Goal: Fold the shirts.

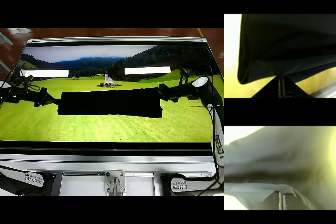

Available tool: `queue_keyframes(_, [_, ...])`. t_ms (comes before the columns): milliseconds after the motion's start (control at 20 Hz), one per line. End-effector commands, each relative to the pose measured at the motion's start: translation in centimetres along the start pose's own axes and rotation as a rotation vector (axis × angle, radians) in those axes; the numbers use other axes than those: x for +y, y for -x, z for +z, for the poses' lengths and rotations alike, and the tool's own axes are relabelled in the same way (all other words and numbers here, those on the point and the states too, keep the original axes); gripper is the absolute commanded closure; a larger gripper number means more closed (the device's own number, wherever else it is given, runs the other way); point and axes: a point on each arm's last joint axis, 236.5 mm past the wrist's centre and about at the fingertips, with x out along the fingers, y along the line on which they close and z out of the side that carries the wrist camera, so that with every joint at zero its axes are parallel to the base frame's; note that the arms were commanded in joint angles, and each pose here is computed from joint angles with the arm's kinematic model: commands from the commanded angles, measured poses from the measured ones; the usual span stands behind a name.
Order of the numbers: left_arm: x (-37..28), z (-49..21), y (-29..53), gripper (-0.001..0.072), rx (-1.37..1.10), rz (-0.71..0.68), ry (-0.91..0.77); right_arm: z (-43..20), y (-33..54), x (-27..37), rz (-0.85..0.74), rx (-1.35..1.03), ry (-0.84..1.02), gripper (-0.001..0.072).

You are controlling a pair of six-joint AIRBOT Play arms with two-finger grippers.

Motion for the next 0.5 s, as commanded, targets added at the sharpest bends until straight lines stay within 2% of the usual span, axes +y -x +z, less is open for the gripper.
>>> queue_keyframes(0, [-0.4,3.5,-1.9,0.0671,-0.020,0.002,0.016,3.9,-2.9,-0.6,0.026,-0.042,-0.041,0.0652])
queue_keyframes(300, [1.7,3.7,-5.3,0.0671,0.033,0.003,0.075,3.0,-7.0,-3.6,0.003,0.016,-0.094,0.0650])
queue_keyframes(350, [1.9,3.6,-5.6,0.0641,0.038,0.003,0.101,2.7,-7.3,-3.8,0.003,0.028,-0.099,0.0644])
queue_keyframes(400, [1.9,3.6,-5.6,0.0486,0.039,0.003,0.109,2.5,-7.3,-3.8,0.005,0.039,-0.100,0.0618])
queue_keyframes(450, [1.7,3.7,-5.3,0.0313,0.040,0.001,0.104,2.3,-7.3,-3.7,0.008,0.045,-0.099,0.0456])
